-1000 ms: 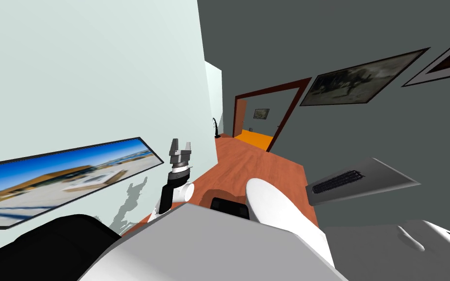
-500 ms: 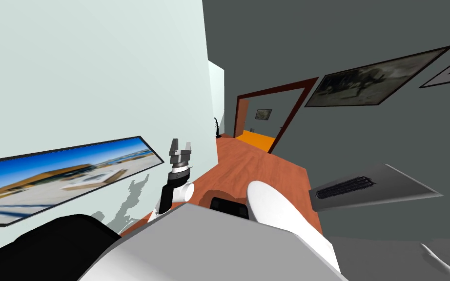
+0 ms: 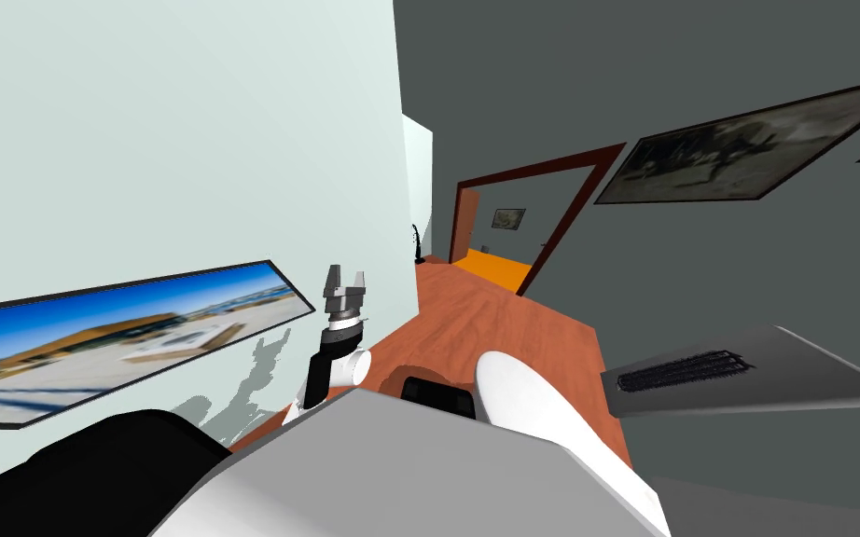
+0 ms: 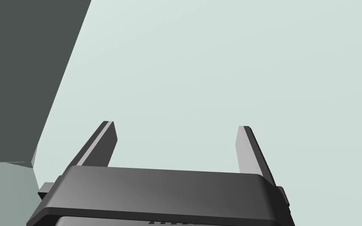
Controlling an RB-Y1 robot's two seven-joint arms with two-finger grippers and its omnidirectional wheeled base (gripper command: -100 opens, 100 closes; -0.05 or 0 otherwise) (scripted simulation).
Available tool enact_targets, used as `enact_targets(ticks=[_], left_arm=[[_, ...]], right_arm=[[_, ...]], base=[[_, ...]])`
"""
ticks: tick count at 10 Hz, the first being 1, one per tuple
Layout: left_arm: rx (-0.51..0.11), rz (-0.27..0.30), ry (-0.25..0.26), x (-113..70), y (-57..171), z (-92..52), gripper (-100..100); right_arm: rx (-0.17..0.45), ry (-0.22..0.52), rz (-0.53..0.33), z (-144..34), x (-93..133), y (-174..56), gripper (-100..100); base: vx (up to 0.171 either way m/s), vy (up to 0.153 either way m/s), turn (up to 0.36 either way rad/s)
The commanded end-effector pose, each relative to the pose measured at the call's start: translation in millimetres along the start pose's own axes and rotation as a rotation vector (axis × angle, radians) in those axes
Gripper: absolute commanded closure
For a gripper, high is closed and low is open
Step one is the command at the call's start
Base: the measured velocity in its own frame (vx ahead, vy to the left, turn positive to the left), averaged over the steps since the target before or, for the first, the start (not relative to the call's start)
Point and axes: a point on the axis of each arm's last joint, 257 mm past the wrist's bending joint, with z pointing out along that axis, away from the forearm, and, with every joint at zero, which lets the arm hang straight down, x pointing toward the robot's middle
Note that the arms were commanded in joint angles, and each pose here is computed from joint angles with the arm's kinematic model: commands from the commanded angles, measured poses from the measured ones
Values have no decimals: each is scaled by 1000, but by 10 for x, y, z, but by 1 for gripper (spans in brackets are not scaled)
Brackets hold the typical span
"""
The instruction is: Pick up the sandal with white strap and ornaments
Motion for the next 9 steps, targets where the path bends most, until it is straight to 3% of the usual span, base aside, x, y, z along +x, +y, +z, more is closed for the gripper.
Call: enact_targets(ticks=[1, 2, 3, 4, 6, 7, 8, 9], left_arm=[[0, 0, 0, 0, 0, 0, 0], [0, 0, 0, 0, 0, 0, 0], [0, 0, 0, 0, 0, 0, 0], [0, 0, 0, 0, 0, 0, 0], [0, 0, 0, 0, 0, 0, 0], [0, 0, 0, 0, 0, 0, 0], [0, 0, 0, 0, 0, 0, 0], [0, 0, 0, 0, 0, 0, 0]], right_arm=[[-25, -2, -1, 6, 137, 246, 100], [7, -2, 21, -1, 164, 163, 100], [-27, 5, 16, -19, 296, 423, 100], [6, 2, 37, 6, 297, 328, 100], [11, 11, 44, -41, 355, 334, 100], [-7, 24, 63, -66, 528, 610, 100], [8, 24, 67, -89, 535, 549, 100], [-18, 35, 75, -140, 682, 835, 100]], base=[[45, 19, 85], [44, 13, 30], [62, 26, 77], [48, 22, 24], [8, 5, -8], [36, 15, 97], [42, 13, 18], [61, 17, 75]])
